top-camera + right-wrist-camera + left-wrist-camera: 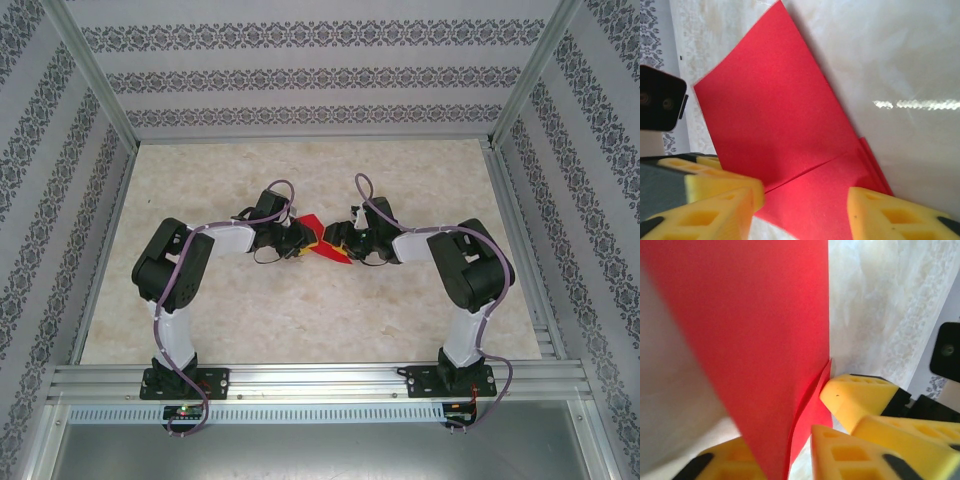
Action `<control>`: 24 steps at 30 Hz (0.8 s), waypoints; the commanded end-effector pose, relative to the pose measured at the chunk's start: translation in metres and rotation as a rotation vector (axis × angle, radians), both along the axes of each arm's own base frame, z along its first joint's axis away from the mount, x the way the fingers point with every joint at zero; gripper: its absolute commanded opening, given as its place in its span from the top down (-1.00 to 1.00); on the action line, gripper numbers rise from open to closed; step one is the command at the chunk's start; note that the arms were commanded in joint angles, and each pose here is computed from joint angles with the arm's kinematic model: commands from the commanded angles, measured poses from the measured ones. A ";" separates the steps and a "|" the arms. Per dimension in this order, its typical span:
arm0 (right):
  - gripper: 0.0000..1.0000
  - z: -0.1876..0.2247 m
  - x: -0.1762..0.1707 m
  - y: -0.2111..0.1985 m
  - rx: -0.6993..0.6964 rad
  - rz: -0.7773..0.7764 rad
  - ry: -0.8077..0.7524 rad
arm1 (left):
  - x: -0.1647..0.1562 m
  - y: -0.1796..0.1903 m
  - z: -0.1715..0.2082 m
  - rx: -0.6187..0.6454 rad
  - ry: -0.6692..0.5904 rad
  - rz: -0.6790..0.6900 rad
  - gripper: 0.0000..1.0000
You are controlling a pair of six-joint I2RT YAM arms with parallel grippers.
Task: Fold a paper plane with a square sheet of paper (pick it up from the middle)
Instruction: Fold the wing for the fifth time at the center of the table.
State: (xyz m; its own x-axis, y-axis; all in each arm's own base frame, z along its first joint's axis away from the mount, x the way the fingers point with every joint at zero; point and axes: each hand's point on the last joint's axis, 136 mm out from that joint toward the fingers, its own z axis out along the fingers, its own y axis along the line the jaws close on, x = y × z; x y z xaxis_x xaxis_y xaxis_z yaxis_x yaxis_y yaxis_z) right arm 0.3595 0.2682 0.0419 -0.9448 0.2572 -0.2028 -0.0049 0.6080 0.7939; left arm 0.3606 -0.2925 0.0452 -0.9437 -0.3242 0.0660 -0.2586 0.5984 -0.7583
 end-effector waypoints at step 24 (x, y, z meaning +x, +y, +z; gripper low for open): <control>-0.22 0.035 -0.034 -0.009 -0.597 0.404 -0.826 | -0.018 0.007 0.037 0.010 -0.008 -0.003 0.92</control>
